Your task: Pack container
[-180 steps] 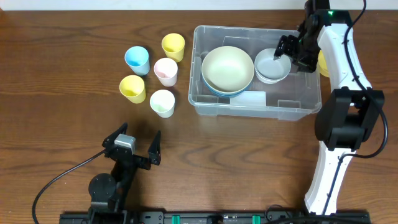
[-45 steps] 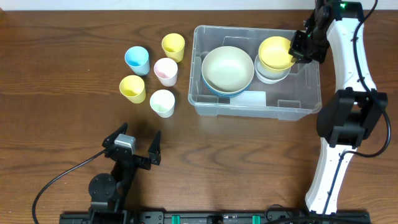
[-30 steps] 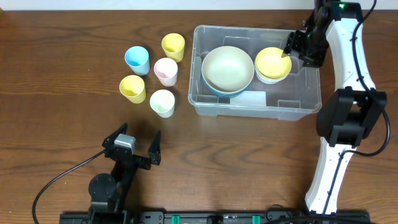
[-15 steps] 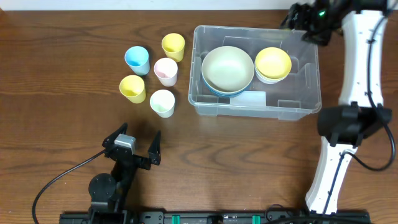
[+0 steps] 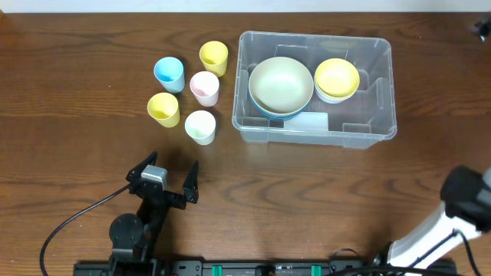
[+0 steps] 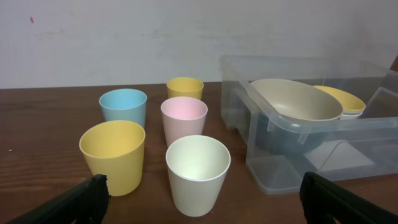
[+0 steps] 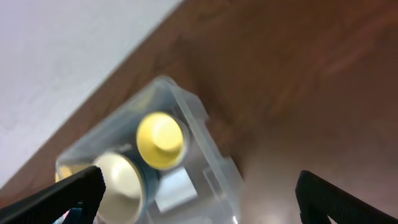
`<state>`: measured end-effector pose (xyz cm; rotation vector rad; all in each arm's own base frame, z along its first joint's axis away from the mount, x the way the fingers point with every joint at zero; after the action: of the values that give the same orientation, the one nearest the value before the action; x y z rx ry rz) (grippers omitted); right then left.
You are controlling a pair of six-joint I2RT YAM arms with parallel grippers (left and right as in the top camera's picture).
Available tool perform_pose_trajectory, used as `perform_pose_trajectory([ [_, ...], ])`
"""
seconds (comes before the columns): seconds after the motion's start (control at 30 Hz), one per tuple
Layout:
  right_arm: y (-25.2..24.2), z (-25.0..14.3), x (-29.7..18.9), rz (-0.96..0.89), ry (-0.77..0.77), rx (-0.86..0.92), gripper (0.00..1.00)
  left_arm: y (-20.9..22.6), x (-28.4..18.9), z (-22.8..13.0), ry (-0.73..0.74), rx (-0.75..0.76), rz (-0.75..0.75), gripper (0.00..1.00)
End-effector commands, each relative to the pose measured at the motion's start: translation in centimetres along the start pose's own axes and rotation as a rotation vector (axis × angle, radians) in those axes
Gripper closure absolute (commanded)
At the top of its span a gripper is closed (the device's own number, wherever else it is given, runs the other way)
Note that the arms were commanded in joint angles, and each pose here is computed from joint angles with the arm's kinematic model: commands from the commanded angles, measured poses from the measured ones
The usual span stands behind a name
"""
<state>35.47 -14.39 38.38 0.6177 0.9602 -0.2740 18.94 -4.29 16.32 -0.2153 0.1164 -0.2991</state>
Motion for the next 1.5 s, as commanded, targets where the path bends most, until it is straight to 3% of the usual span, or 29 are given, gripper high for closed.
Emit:
perform_pose_trajectory([
  [0.0,-1.6,-3.5,0.0,-0.088,0.103,0.002,0.01,0.2,0.1,-1.3,0.046,0.002,-0.002,0.02],
  [0.17,-5.9,-8.5,1.7,-0.266,0.211,0.097,0.01,0.2,0.1,-1.3,0.046,0.002,-0.002,0.02],
  [0.6,-17.3,-16.0,8.1,-0.236,0.314,0.501,0.01,0.2,0.1,-1.3,0.046,0.002,-0.002,0.02],
  [0.9,-19.2,-16.5,8.0,-0.259,0.287,0.637,0.01,0.2,0.1,-1.3,0.046,0.002,-0.002,0.02],
  [1.27,-19.2,-16.5,8.0,-0.261,0.289,0.639,0.01,0.2,0.1,-1.3,0.043,-0.043,-0.003,0.02],
  [1.47,-19.1,-16.5,8.0,-0.261,0.289,0.639,0.01,-1.9,-0.6,1.6,0.001,-0.084,-0.120,0.02],
])
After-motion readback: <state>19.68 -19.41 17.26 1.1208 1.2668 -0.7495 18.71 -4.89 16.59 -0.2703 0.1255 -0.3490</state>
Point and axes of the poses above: each gripper's point midway between its finger pads, its own x axis out along the fingers, its own y axis along the line the jaws close on, z = x × y, the point moved 5 cm from there along -x, back along the fingers, and after that the axes turned 7 degrees about -x, right-handed, at the moved point
